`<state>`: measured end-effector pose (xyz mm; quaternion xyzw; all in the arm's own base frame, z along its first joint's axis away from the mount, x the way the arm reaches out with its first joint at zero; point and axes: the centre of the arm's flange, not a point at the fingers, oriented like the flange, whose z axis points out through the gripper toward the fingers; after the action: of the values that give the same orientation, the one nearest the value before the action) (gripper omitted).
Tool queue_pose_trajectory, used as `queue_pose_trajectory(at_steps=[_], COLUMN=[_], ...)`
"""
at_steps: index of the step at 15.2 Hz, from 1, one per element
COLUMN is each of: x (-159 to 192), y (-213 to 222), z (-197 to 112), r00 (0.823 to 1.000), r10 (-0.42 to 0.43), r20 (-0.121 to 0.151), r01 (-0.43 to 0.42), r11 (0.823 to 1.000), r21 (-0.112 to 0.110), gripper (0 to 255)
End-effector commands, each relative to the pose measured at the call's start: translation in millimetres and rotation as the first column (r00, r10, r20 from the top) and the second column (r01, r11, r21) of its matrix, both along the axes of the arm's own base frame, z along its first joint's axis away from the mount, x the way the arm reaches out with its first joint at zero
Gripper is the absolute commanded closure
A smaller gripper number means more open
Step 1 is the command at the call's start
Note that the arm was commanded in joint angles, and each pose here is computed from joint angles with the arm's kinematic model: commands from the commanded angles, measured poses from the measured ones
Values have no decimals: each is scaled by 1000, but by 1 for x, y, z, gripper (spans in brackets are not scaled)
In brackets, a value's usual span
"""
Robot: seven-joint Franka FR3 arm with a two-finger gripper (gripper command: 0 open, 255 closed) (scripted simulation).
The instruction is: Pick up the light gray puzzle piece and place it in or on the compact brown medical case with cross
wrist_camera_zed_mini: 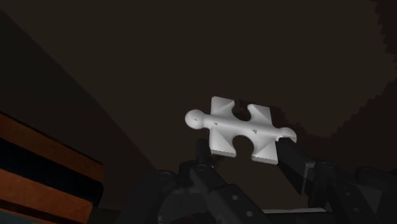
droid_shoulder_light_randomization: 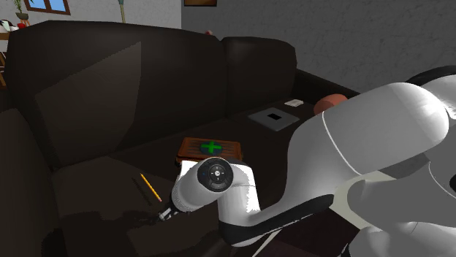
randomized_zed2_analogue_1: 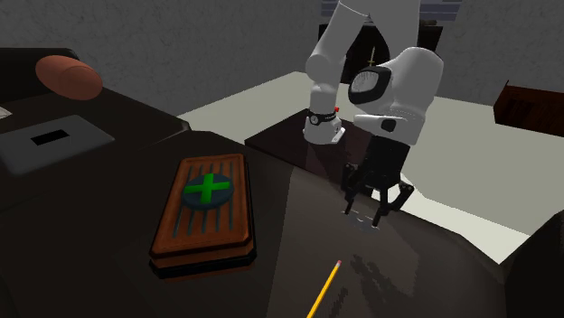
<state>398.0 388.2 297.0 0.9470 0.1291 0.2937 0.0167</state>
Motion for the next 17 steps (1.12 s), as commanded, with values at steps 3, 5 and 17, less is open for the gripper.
queue_pose_trajectory(at_steps=[3,5,17], x=[-1,-1,-1], y=[-1,-1,-1], z=[22,33,96], r00=[1000,1000,1000], r10=[0,0,0], r20=[-1,-1,-1], r01=[0,0,0], r11=[1000,1000,1000], r21=[0,0,0], gripper=[255,255,255])
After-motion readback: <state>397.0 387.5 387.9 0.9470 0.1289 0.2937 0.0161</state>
